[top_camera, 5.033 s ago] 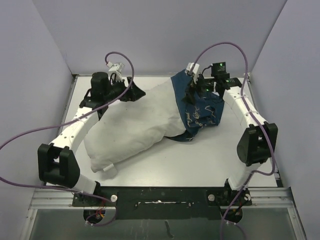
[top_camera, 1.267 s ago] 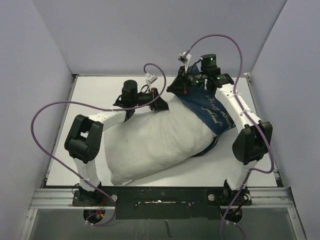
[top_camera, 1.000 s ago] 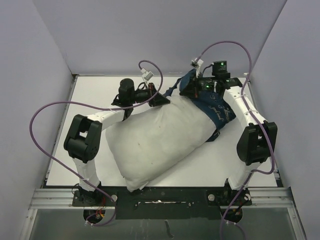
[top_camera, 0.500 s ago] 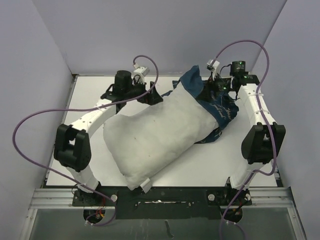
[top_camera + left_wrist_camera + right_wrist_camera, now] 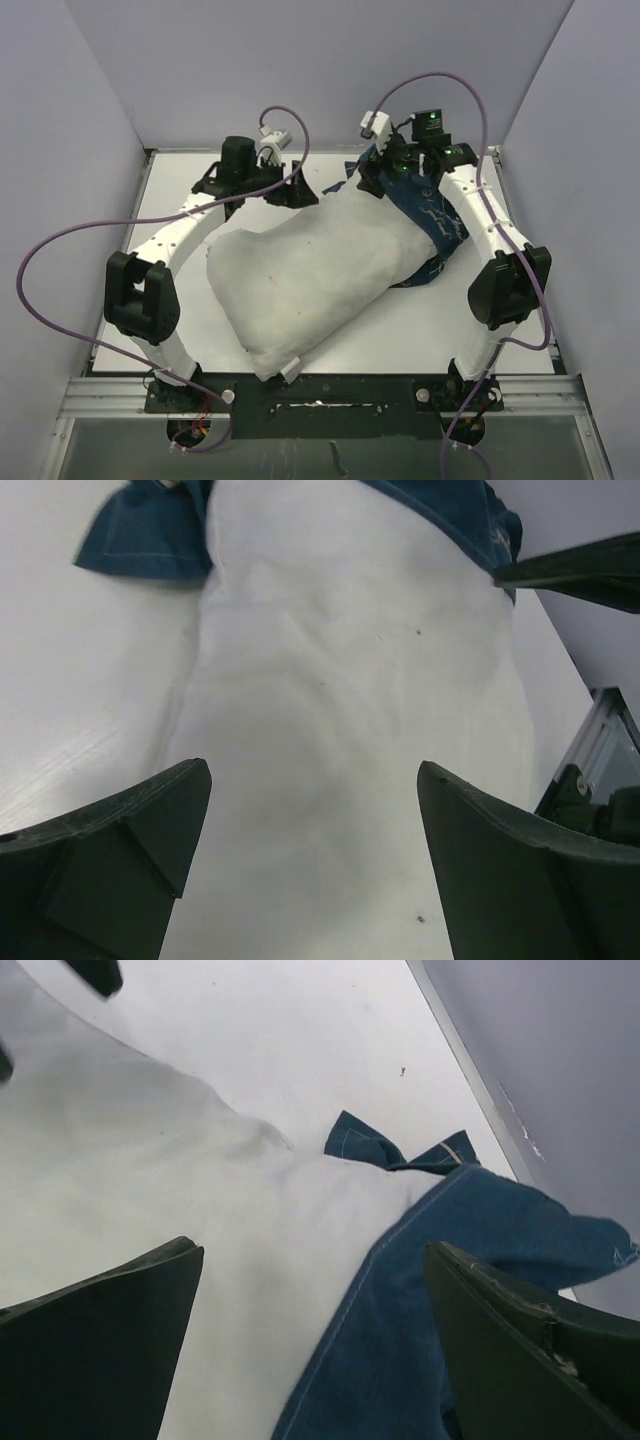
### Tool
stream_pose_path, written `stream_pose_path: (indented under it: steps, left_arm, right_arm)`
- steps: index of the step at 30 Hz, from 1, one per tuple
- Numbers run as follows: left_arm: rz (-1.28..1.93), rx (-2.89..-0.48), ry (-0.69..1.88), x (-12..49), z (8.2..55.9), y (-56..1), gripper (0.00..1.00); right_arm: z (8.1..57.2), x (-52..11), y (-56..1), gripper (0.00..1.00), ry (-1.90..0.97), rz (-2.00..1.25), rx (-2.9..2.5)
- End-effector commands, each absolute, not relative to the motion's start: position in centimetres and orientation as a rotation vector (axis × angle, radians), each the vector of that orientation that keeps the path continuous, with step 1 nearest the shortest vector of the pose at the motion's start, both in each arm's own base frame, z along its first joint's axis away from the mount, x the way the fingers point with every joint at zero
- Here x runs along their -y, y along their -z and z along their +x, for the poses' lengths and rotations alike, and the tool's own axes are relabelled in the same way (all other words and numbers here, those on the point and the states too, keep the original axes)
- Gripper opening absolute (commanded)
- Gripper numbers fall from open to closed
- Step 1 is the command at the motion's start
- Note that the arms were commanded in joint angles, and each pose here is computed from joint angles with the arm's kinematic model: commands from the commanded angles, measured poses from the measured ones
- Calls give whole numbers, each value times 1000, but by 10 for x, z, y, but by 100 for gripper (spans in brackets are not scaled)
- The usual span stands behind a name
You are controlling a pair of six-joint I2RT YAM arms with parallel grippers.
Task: Put the pillow into the pillowcase
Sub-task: Stuff the pillow into the pillowcase.
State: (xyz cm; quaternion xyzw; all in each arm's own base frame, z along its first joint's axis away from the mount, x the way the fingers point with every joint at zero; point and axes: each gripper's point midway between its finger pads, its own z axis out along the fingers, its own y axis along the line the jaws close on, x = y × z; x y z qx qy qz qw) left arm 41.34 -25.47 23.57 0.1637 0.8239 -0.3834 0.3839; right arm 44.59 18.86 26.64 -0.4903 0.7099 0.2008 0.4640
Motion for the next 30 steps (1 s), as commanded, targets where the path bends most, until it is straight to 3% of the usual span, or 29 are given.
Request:
stream_pose_path:
  steps: [1,6,9,11,15,18,21,26,30]
  left_arm:
    - [510,-2107,1076,288,395,-222,84]
    - [534,-2171,1089,301,395,-197,82]
    - [567,-2218,1104,306,393,-184,68]
    - [572,-2240,1118,307,393,-180,57]
    - [638,-2166,1180,312,387,-189,39]
    - [670,-2090,1198,316,387,-189,15]
    - [673,-2078,1239,320,383,-200,0]
    - [698,-2033,1249,323,378,-201,0]
    - [701,-1938,1248,325,379,-221,0]
  right_arm:
    - [492,-193,-267,95,-207,-1131,-1780]
    - [532,-182,-234,84,-11,-1079,-1873]
    - [552,-173,-214,73,87,-1099,-1892]
    - [560,-166,-200,60,133,-1118,-1912]
    - [562,-159,-203,22,242,-1169,-1876]
    - [553,-160,-219,7,226,-1199,-1843]
    - [535,-167,-230,2,114,-1198,-1855]
    - [459,-219,-257,0,-374,-1436,-1695]
    - [405,-253,-303,0,-727,-1437,-1520]
